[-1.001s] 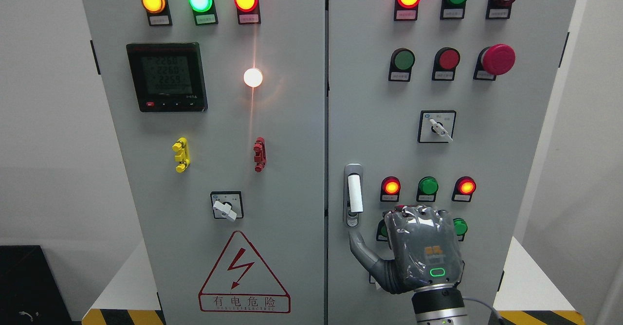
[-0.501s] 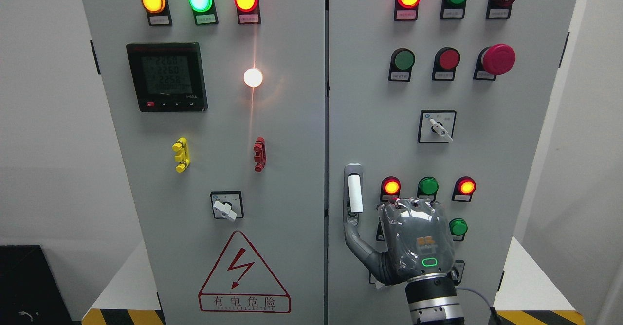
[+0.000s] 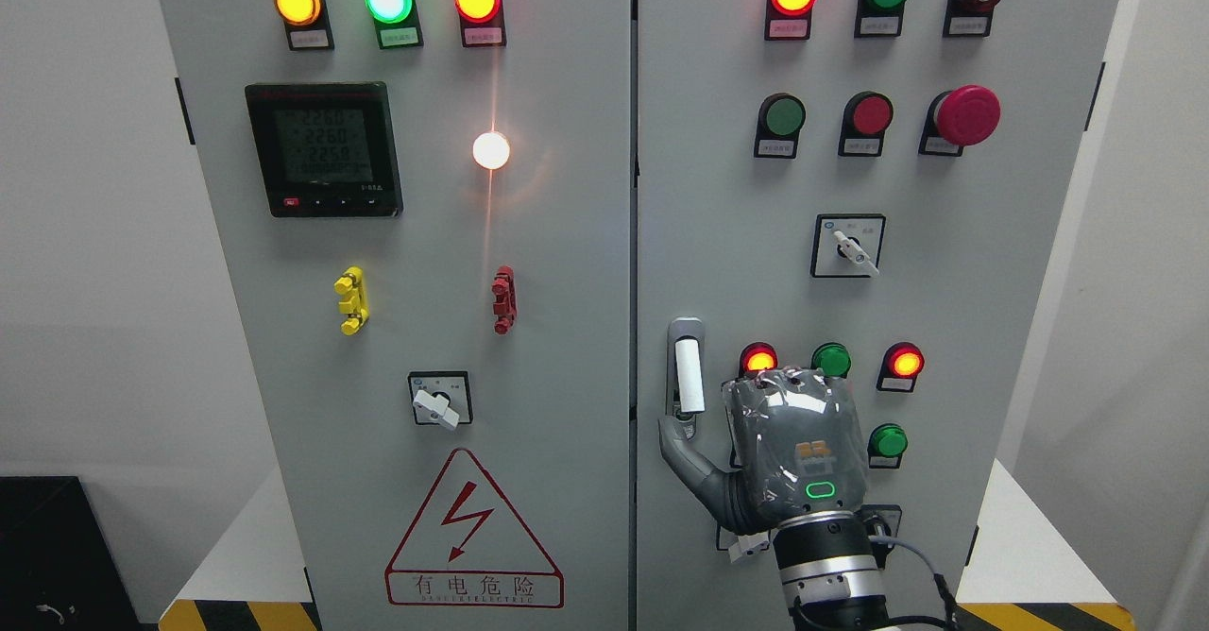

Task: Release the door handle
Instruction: 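Raise the right hand and wrap its fingers around the handle, then close the right hand fingers firmly on the silver handle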

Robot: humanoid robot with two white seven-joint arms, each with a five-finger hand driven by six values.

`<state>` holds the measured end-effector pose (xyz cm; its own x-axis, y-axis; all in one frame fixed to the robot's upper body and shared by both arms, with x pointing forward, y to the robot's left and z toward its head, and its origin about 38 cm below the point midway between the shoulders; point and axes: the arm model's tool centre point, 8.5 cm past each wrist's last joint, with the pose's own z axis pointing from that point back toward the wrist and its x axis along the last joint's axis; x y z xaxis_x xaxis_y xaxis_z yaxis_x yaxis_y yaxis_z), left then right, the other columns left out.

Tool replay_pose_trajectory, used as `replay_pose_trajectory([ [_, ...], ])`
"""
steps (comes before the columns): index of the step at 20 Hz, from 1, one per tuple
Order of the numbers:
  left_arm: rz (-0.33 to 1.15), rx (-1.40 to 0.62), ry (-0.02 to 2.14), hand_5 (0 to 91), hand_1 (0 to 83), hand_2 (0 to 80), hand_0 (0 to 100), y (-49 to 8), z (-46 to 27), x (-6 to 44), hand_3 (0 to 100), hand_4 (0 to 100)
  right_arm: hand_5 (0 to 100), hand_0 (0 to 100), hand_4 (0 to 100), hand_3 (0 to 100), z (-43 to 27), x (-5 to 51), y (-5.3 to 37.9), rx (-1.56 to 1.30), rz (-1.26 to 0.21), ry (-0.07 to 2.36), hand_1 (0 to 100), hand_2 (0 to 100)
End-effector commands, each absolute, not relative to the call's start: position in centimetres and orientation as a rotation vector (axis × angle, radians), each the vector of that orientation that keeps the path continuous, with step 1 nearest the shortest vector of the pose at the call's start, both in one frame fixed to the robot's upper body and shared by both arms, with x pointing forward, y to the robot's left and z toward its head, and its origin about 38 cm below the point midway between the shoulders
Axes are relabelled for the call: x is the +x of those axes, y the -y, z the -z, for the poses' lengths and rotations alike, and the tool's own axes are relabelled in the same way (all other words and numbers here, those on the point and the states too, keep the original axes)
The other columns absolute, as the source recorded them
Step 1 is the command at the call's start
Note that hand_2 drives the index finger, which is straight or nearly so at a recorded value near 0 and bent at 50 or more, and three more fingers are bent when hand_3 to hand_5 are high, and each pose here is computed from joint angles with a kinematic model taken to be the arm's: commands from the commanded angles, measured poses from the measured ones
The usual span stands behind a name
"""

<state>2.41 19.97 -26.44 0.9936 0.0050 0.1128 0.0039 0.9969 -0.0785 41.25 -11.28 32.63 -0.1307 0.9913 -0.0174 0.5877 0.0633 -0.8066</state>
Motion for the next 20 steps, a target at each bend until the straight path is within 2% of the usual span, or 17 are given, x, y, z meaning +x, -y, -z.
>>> replay_pose_trajectory([
  [1,-0.003,-0.079,0.093,0.0,55.6,0.0,12,-19.97,26.47,1.12,0,0,100,31,100,100,-32.36,41.76,10.80,-1.565,-0.941,1.775,12,100],
  [20,-0.003,-0.079,0.093,0.0,55.6,0.0,12,-19.97,26.47,1.12,0,0,100,36,100,100,-32.32,42.36,10.94,-1.565,-0.929,1.753,14,100],
])
